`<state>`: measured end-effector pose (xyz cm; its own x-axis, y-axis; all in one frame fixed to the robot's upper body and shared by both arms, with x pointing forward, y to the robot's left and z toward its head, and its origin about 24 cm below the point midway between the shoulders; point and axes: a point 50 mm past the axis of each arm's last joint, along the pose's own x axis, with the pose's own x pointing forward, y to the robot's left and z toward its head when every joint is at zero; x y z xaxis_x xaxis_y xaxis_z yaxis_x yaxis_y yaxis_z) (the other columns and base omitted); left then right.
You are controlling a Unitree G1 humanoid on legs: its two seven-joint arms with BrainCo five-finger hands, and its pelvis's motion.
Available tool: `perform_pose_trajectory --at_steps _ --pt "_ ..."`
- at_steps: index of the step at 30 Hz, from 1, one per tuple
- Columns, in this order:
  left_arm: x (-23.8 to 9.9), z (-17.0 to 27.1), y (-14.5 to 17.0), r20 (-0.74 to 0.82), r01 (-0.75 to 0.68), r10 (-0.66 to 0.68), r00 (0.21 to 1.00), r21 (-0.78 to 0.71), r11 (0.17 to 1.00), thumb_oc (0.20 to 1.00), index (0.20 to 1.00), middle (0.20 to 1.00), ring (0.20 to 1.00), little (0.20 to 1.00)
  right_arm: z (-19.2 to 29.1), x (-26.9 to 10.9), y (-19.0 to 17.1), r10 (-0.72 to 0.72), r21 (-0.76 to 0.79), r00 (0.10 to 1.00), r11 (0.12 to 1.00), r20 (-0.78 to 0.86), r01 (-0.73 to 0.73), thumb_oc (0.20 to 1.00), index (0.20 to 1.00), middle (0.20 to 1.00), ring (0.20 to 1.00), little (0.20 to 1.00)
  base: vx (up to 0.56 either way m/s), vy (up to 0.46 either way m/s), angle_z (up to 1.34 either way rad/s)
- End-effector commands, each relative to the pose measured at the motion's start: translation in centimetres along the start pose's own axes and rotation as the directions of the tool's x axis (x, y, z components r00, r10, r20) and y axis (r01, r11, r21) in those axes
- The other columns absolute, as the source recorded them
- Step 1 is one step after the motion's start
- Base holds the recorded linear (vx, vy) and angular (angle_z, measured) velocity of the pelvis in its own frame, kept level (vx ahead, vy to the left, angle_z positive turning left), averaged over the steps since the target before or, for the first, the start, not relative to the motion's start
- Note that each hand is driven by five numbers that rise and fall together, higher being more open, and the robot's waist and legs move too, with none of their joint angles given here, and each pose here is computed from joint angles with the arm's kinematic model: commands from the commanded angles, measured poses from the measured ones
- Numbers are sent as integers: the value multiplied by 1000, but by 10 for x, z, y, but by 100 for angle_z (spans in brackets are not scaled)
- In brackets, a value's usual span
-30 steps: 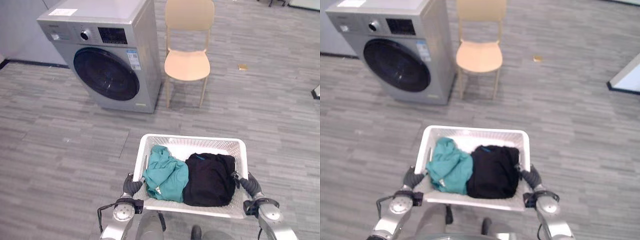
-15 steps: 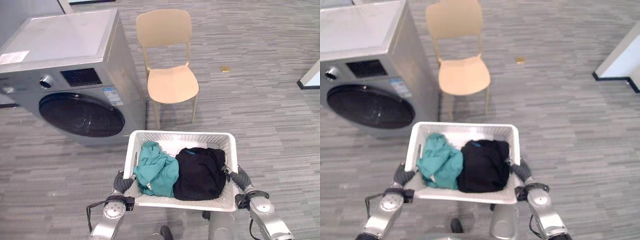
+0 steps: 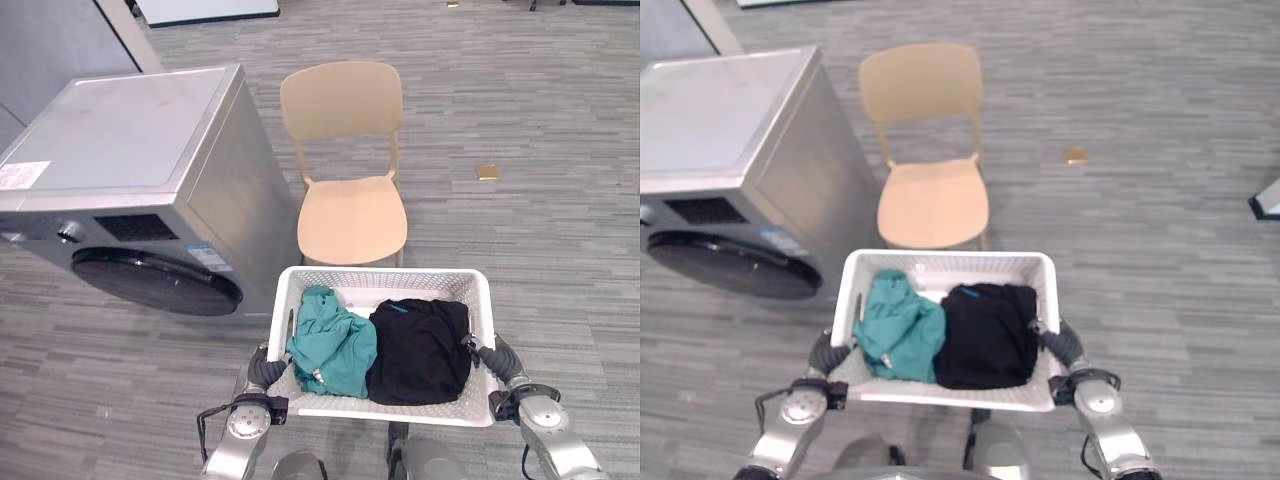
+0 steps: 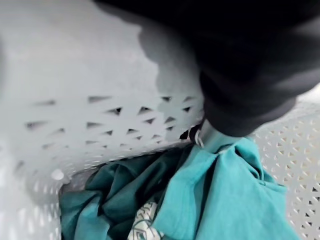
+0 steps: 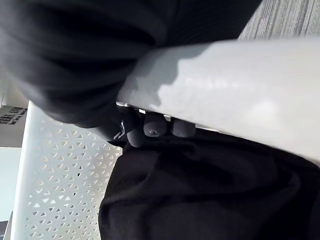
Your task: Grab the laundry basket,head to the washer,open it,put in the laundry and shut it.
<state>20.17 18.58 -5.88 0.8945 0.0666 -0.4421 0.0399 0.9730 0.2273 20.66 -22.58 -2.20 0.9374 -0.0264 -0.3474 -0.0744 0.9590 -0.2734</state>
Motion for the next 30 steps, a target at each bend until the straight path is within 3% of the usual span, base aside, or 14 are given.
perform_pose_trajectory --at_steps 1,12,21,30 --pt "-6 25 27 152 -7 5 988 14 1000 200 200 200 200 200 16 -2 -33 -105 -56 990 992 93 110 200 200 200 200 200 331 52 -26" --pt "-6 27 35 163 -8 -5 987 81 997 200 200 200 200 200 17 7 -18 -51 -88 994 994 95 59 200 200 200 200 200 362 163 -36" --pt "5 36 41 182 -73 55 982 97 993 200 200 200 200 200 27 28 -1 -12 -170 994 985 110 31 200 200 200 200 200 152 40 -6" --pt "34 65 13 241 -64 38 970 101 993 200 200 200 200 200 47 53 12 -7 -202 990 979 144 36 200 200 200 200 200 -19 -87 38"
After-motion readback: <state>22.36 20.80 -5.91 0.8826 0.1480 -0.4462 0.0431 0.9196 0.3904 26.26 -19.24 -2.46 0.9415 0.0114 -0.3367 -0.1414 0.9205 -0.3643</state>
